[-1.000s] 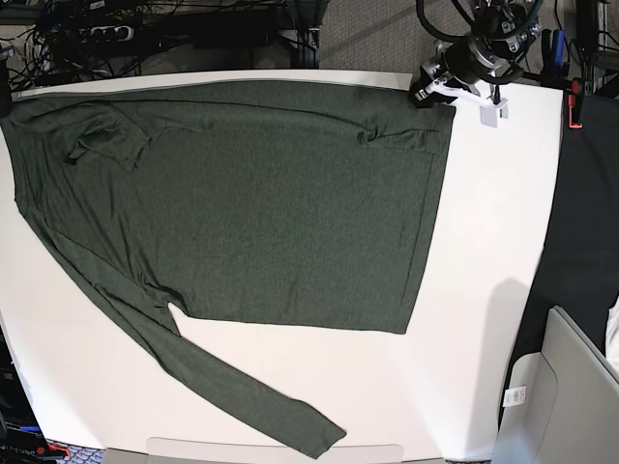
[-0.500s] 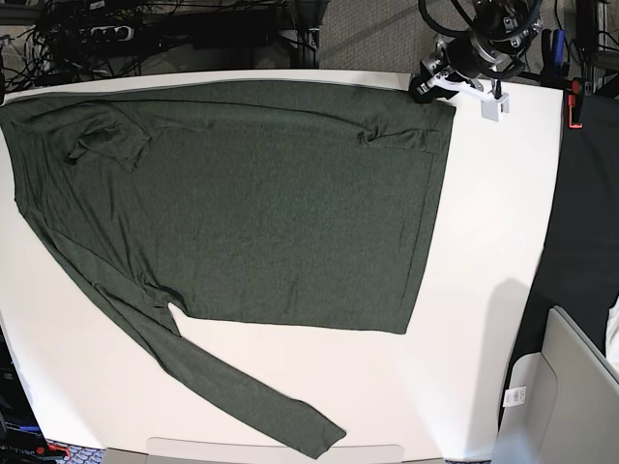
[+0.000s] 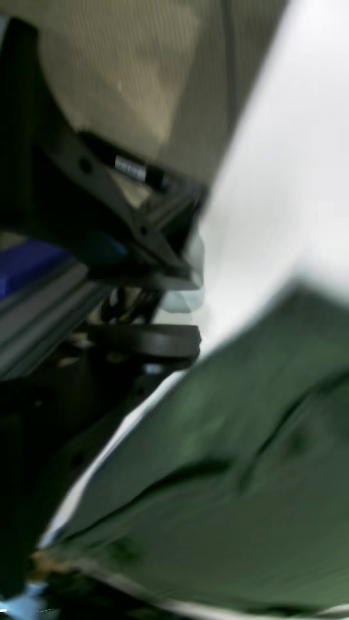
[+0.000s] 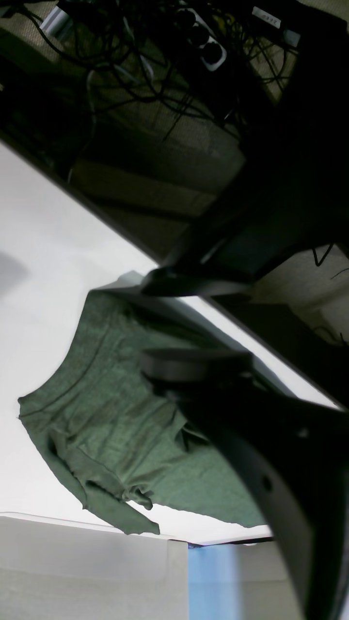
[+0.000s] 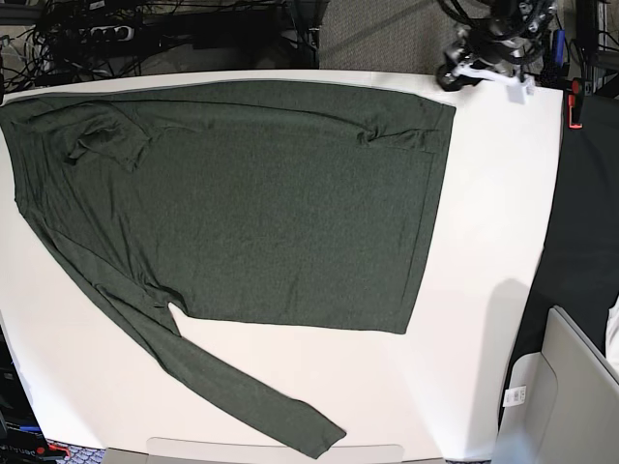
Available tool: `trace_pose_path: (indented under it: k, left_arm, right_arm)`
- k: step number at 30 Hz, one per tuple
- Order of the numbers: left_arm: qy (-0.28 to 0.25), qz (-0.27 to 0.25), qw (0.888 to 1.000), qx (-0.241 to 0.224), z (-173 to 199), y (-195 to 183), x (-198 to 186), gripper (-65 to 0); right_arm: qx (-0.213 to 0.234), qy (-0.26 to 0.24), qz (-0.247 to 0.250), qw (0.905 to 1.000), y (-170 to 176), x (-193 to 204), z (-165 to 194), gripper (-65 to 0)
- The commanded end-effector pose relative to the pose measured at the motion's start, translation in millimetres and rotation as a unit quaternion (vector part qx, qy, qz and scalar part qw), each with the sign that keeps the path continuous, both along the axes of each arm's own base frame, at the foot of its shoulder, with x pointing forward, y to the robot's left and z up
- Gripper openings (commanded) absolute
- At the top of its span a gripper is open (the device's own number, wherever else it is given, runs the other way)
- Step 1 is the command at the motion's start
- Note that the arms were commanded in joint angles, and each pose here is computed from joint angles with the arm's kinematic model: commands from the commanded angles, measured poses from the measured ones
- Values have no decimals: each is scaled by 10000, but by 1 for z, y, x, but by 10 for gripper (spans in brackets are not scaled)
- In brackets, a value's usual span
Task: Fold the T-shirt properly
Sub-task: 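Open the left gripper and lift it off the hem corner, then move the left gripper along the shirt's side edge to its middle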
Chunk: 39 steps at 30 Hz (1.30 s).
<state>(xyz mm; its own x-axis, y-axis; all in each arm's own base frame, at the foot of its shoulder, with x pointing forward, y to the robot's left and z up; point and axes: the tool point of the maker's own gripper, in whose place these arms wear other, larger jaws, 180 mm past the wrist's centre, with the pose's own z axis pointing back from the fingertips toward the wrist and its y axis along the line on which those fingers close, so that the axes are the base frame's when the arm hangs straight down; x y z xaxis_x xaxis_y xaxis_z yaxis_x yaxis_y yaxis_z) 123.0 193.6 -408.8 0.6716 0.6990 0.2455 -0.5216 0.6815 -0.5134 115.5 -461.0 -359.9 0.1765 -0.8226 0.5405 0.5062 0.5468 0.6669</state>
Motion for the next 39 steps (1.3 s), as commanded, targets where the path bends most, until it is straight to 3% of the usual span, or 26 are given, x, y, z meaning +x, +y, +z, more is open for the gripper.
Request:
trace_pose_path:
  k: [1,6,13,17,28,39]
  left_arm:
    - [63,22,10000,52,2,5,-5,-518]
    - [-223,103,9996,171,13,16,16,-518]
    - [-868,-226,9957,252,47,10,65,-518]
    - [-1128,-289,9930,209,57,6,85,-518]
    - [-1826,-1093,9770,135,89,-33,149,-518]
    - [-2018,-1467,9673,461,100,-45,211,-518]
  right_arm:
    - [-249,-158,26,9996,-11,4,19,-468]
    - [-450,-205,118,9987,-13,9,31,-468]
    - [-1042,-281,421,9933,-11,21,65,-468]
    - [-1230,-283,352,9914,-21,14,78,-468]
    - [-1885,-484,533,9794,-50,44,132,-468]
    - [-2225,-369,1451,9634,-19,139,133,-468]
